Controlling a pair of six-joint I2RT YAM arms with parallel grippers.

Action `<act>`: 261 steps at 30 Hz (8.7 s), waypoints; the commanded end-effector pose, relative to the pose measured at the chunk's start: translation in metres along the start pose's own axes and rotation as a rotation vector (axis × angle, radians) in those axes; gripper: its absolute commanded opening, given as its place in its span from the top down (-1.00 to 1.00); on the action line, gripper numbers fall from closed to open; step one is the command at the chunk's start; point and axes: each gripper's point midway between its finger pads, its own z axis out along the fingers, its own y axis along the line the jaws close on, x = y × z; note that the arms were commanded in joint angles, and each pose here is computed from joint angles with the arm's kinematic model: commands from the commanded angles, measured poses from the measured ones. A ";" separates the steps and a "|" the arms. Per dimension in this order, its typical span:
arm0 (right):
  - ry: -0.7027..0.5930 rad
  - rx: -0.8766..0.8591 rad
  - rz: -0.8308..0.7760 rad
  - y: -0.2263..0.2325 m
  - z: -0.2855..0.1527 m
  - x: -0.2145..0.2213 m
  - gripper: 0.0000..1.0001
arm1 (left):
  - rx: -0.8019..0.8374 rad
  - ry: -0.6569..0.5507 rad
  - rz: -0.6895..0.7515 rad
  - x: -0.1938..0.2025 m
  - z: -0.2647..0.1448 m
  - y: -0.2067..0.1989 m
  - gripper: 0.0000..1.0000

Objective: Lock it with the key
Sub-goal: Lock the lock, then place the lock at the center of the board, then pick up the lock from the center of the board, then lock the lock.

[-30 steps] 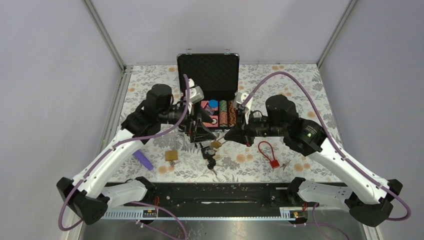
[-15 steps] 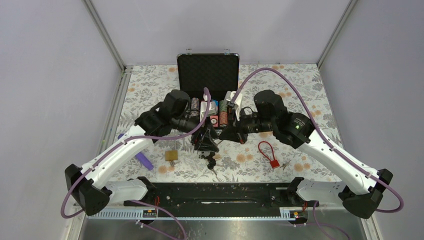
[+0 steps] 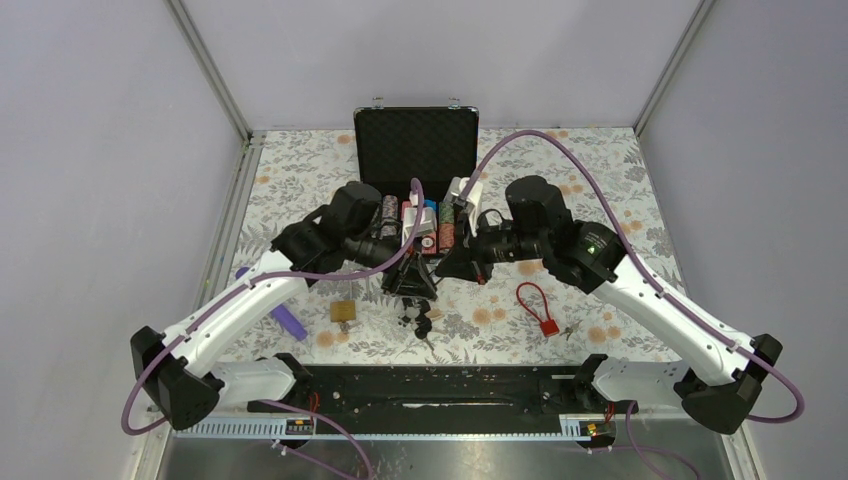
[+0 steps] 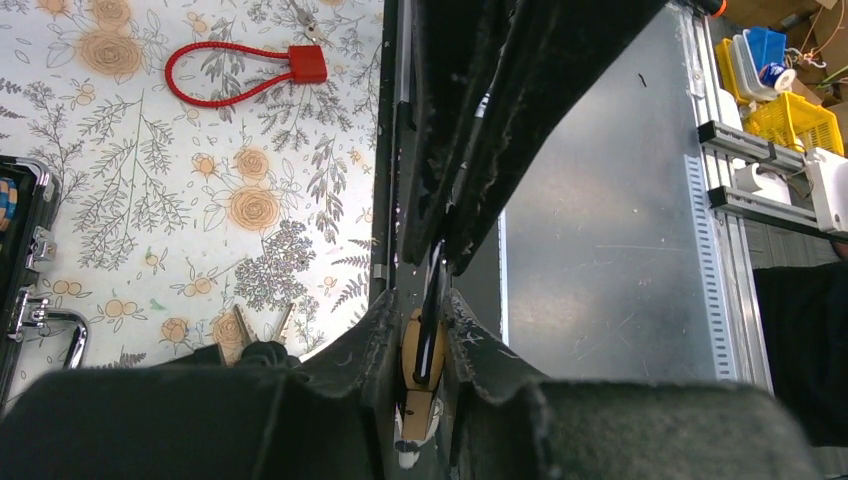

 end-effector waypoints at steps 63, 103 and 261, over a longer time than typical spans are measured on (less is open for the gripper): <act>-0.528 -0.246 0.177 0.001 -0.011 -0.074 1.00 | -0.248 -0.990 0.133 -0.214 -0.110 -0.033 1.00; -0.331 1.042 0.566 -0.182 -0.123 0.077 1.00 | -0.371 -0.693 -0.313 -0.147 0.026 0.106 1.00; -0.937 0.471 1.209 -0.073 -0.011 -0.056 0.14 | -0.674 -0.916 -0.136 -0.064 -0.045 0.056 -0.89</act>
